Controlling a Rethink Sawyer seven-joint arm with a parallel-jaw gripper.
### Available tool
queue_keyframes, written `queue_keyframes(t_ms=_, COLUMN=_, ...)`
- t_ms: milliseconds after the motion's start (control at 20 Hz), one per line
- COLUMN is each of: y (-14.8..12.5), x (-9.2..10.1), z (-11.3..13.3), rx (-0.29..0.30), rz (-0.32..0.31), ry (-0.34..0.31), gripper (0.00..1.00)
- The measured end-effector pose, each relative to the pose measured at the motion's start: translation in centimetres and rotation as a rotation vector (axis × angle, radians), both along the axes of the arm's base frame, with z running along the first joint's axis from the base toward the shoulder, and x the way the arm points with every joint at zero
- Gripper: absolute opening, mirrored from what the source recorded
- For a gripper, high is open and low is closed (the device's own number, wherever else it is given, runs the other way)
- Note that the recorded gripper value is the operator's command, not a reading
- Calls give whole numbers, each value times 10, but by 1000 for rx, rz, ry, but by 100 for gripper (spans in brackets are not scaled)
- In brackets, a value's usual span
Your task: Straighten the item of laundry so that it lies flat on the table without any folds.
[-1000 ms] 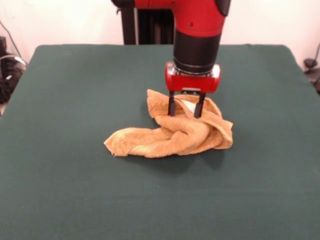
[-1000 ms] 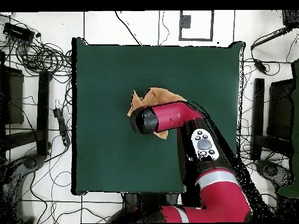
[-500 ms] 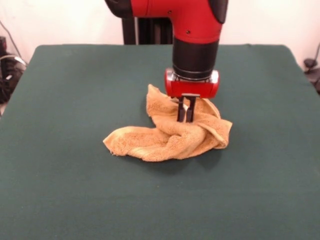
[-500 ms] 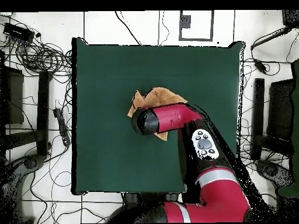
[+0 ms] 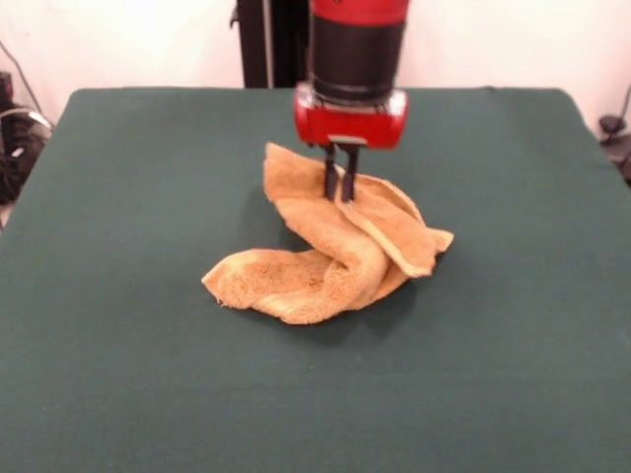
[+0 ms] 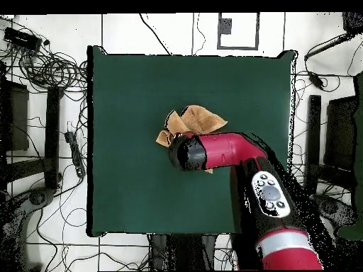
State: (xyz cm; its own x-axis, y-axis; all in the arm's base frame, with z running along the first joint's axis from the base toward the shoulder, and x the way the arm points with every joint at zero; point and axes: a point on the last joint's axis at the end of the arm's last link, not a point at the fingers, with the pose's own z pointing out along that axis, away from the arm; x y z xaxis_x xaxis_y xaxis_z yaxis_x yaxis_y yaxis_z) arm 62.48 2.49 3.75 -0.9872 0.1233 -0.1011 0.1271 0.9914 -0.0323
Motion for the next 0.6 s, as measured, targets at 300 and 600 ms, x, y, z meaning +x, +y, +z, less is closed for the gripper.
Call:
queue_keyframes(t_ms=300, y=-57, x=-11, z=57, rx=-36, rz=-102, ry=40, gripper=0)
queue_keyframes(t_ms=600, y=-108, x=-17, z=96, rx=-65, rz=-188, ry=38, gripper=0)
